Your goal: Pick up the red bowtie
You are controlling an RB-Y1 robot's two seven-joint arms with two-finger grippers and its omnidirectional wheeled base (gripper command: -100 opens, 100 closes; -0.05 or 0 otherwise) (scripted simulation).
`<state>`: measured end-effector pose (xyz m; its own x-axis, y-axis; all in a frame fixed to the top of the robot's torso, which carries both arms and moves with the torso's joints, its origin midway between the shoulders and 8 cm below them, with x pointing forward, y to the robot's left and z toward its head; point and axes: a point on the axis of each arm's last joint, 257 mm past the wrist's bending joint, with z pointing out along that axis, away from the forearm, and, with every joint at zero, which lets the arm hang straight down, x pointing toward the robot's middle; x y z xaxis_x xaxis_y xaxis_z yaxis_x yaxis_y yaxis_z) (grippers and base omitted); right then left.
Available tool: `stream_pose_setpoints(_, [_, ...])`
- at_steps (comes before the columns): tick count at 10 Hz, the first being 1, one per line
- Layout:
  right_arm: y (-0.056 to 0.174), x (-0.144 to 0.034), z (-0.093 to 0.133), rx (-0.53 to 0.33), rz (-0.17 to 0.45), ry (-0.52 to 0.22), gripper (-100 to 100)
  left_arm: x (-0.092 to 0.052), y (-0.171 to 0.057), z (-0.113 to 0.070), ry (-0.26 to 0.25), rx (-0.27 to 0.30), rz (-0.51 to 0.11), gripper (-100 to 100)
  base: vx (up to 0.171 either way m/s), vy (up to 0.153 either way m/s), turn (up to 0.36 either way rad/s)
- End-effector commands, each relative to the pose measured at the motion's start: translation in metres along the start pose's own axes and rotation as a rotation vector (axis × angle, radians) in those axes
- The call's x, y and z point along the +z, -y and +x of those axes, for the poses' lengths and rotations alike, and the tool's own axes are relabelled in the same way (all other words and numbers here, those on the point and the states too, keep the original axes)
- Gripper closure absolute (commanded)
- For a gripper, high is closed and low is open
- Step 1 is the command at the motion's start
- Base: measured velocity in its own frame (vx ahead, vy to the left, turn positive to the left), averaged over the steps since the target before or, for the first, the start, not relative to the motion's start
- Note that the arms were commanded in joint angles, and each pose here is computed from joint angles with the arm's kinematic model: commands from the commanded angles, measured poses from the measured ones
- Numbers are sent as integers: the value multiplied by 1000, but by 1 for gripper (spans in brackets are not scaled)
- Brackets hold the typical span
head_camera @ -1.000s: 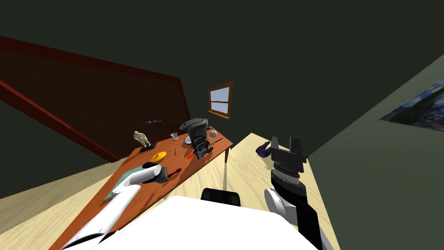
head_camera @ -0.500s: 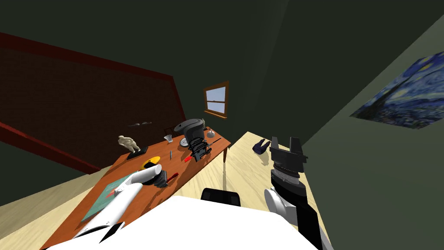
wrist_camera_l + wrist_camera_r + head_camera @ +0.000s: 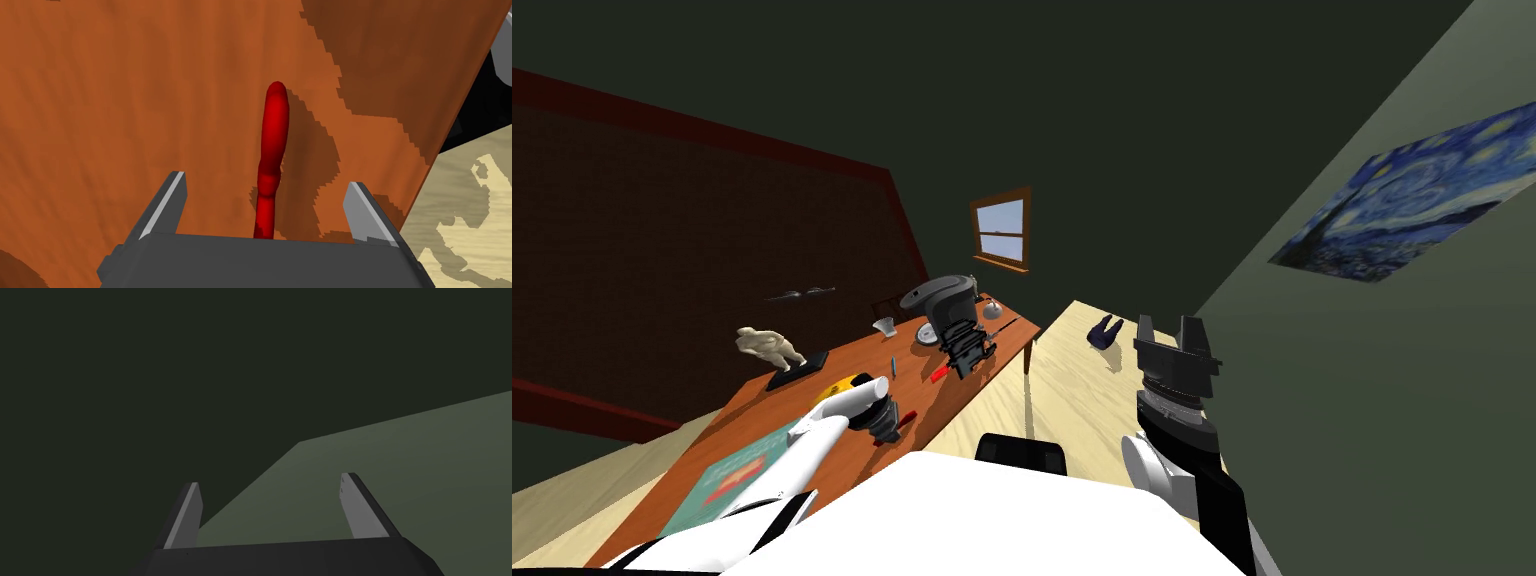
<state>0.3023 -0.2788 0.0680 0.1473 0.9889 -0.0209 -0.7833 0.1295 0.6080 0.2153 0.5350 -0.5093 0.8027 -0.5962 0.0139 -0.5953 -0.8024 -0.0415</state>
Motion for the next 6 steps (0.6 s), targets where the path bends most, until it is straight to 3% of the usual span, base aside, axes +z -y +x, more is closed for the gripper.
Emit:
stream_pose_setpoints(1, [0, 0, 0, 0, 0, 0, 0, 2, -11, -1, 8, -12, -43, -100, 3, 50, -131])
stream_pose_setpoints(2, [0, 0, 0, 0, 0, 0, 0, 3, -7, 0, 4, -7, -24, -100, 1, 24, -29])
stream_pose_setpoints(3, [0, 0, 0, 0, 0, 0, 0, 3, -8, 0, 5, -8, -29, 0, 0, 0, 0])
stream_pose_setpoints(4, [0, 0, 0, 0, 0, 0, 0, 13, -14, 1, 5, -14, -28, -100, 2, 27, -37])
stream_pose_setpoints(6, [0, 0, 0, 0, 0, 0, 0, 22, -20, 2, 6, -19, -28, -100, 4, 38, -40])
